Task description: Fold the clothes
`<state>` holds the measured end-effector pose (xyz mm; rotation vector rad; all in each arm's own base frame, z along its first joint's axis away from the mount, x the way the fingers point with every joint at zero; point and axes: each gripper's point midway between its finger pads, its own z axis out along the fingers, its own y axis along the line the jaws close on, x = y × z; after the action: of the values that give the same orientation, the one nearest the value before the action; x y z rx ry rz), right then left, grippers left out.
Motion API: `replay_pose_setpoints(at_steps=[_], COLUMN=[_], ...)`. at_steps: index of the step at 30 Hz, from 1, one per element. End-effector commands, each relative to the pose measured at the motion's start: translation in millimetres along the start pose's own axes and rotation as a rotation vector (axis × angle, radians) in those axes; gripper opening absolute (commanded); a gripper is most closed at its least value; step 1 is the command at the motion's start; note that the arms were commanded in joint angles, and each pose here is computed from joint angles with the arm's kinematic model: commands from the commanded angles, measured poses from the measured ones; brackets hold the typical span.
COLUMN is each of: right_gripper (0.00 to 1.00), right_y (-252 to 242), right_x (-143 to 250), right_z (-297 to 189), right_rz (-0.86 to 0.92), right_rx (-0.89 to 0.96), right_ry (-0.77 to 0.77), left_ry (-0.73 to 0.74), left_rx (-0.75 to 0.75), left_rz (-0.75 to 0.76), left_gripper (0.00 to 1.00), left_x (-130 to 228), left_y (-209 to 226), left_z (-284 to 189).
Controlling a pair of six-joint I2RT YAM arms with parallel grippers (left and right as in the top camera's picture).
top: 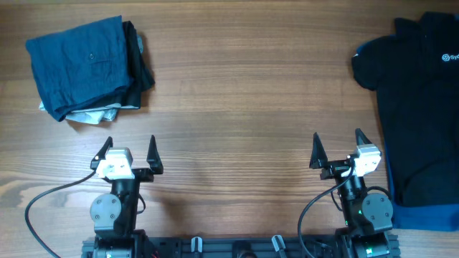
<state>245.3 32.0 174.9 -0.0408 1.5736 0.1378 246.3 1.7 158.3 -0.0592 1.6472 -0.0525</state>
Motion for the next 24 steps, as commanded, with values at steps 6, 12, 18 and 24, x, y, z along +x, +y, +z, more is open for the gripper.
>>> replay_pose_setpoints(at_steps=[6, 12, 18, 24], right_gripper=[1.0, 1.0, 1.0, 1.0], right_y=[5, 12, 18, 22], right_x=[-9, -59, -176, -260], right_z=[0, -13, -45, -38], right_rz=[-0.031, 0.111, 0.105, 0.026], right_rx=[-0.031, -0.063, -0.075, -0.056], right_ry=[-0.038, -0.086, -0.167, -0.094], left_ry=[0.012, 0.012, 0.012, 0.012], left_rx=[0.012, 0.012, 0.012, 0.012], left_rz=[0.016, 0.016, 0.016, 0.016], left_gripper=[1.0, 1.0, 1.0, 1.0], left_x=[5, 5, 5, 5], left_y=[-2, -2, -2, -2], left_z=[1, 1, 1, 1])
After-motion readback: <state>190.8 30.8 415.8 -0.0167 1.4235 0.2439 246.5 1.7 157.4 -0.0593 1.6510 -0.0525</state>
